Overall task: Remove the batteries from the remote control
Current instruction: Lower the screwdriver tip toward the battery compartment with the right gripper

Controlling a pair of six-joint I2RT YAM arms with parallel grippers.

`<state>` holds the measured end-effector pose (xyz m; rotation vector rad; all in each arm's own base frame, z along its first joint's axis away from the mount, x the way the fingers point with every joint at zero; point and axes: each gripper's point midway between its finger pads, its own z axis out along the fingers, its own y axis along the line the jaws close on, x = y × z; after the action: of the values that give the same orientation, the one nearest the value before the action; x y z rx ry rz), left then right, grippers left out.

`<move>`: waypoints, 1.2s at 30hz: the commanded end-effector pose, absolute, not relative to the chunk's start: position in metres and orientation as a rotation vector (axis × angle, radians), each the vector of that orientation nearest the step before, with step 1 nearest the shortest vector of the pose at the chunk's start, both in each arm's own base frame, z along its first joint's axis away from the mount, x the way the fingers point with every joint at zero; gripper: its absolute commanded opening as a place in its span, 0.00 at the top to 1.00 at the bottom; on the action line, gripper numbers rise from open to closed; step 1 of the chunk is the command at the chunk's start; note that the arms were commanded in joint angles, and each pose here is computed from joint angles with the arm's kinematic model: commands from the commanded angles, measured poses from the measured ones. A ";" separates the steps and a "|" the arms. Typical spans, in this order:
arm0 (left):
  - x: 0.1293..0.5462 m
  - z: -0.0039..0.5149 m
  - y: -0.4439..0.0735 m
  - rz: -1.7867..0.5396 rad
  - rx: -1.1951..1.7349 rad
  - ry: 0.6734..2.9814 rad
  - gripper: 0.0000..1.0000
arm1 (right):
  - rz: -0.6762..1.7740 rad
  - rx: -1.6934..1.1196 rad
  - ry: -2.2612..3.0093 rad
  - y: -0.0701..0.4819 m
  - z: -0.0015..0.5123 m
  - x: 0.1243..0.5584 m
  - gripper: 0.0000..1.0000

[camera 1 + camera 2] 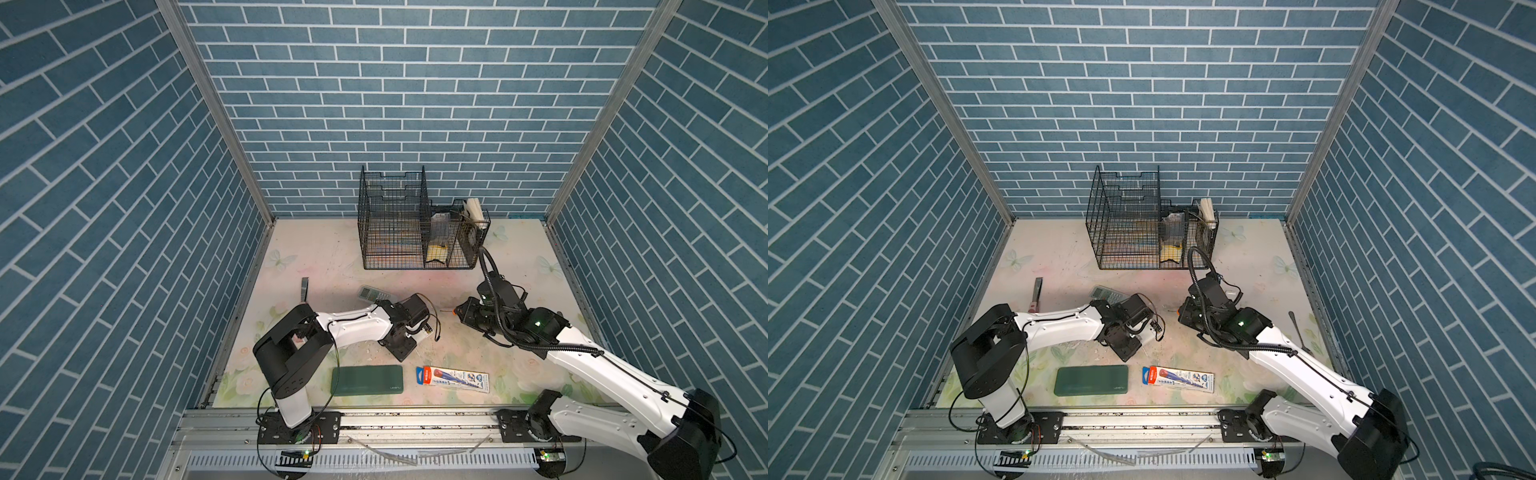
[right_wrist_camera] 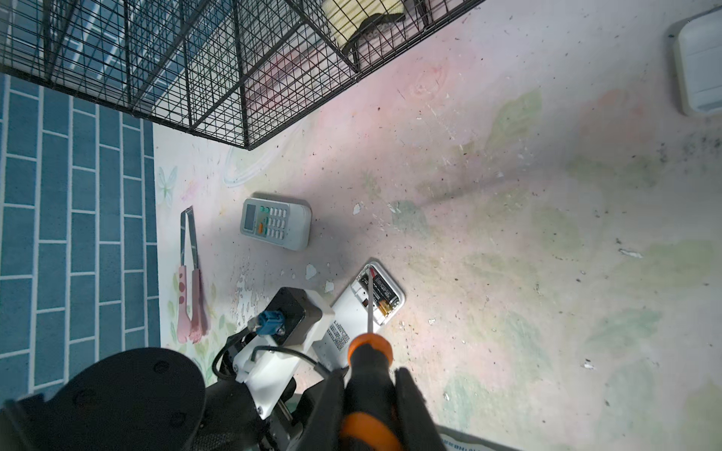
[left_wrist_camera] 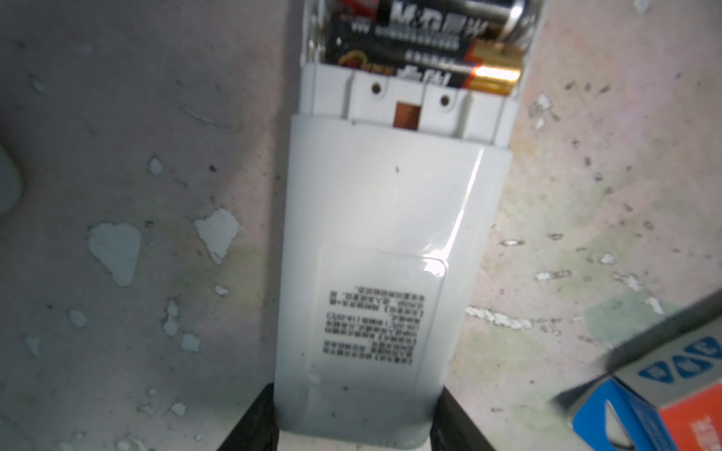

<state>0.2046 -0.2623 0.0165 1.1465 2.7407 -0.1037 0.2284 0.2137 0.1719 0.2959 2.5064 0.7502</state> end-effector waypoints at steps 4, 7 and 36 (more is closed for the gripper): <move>0.208 0.011 -0.262 -0.075 1.115 2.749 0.57 | 0.770 0.316 2.561 0.225 0.157 0.231 1.00; 0.209 0.012 -0.263 -0.083 1.100 2.745 0.59 | 0.773 0.320 2.580 0.229 0.148 0.232 1.00; 0.206 0.005 -0.258 -0.072 1.103 2.744 0.60 | 0.711 0.358 2.700 0.230 0.105 0.222 1.00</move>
<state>0.2097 -0.2667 0.0164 1.1015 2.7256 -0.1170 0.2265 0.2334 0.1168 0.3045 2.6769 0.7213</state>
